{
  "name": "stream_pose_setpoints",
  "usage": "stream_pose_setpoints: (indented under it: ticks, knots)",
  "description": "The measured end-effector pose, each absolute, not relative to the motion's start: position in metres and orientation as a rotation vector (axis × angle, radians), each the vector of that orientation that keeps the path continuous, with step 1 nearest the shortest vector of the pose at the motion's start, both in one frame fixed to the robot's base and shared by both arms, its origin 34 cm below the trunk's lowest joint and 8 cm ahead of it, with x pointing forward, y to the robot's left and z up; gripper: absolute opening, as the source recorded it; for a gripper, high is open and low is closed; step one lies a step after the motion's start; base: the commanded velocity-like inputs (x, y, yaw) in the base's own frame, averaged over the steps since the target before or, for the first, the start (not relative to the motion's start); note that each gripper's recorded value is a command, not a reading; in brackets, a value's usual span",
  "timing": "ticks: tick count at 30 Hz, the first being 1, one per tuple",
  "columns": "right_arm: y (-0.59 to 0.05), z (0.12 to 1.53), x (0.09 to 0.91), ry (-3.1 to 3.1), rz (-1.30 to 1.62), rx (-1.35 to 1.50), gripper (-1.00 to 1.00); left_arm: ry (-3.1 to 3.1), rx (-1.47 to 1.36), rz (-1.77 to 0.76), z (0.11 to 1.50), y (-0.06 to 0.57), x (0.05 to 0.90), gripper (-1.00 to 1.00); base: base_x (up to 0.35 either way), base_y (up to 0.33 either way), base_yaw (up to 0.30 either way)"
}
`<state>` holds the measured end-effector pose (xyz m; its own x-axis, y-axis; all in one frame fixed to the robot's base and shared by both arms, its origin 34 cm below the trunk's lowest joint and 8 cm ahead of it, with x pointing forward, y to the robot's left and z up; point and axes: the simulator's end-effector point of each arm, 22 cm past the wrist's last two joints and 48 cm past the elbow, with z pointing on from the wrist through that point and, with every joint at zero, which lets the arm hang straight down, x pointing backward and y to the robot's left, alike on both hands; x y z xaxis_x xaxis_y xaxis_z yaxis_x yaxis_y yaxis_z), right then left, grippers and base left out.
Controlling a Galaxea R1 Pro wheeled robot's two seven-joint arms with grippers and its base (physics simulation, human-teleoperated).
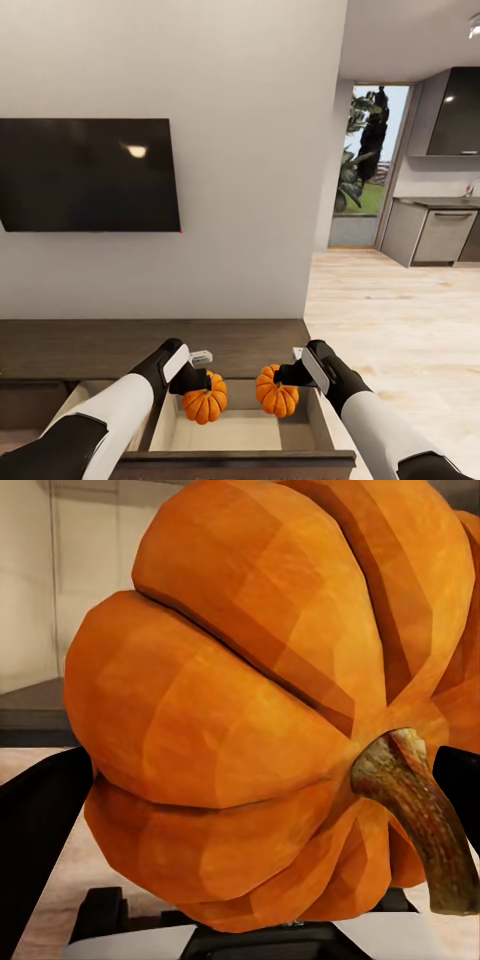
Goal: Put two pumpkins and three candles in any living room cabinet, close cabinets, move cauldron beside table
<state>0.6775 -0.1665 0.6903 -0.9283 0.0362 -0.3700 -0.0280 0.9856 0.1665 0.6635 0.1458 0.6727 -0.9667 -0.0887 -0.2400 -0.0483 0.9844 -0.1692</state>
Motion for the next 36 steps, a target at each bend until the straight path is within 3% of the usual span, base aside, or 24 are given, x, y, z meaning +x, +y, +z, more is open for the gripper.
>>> stream_pose_setpoints:
  ticks: [19,36]
  knots:
    - [-0.168,0.664,0.675,2.773,0.239,0.012,-1.0,2.828,-0.121,-0.245,0.656,0.143,0.679,-1.0,0.001,0.0,0.084]
    - [-0.175,0.654,0.675,2.777,0.226,0.048,-1.0,2.826,-0.095,-0.279,0.65,0.125,0.677,-1.0,0.077,0.0,-0.05]
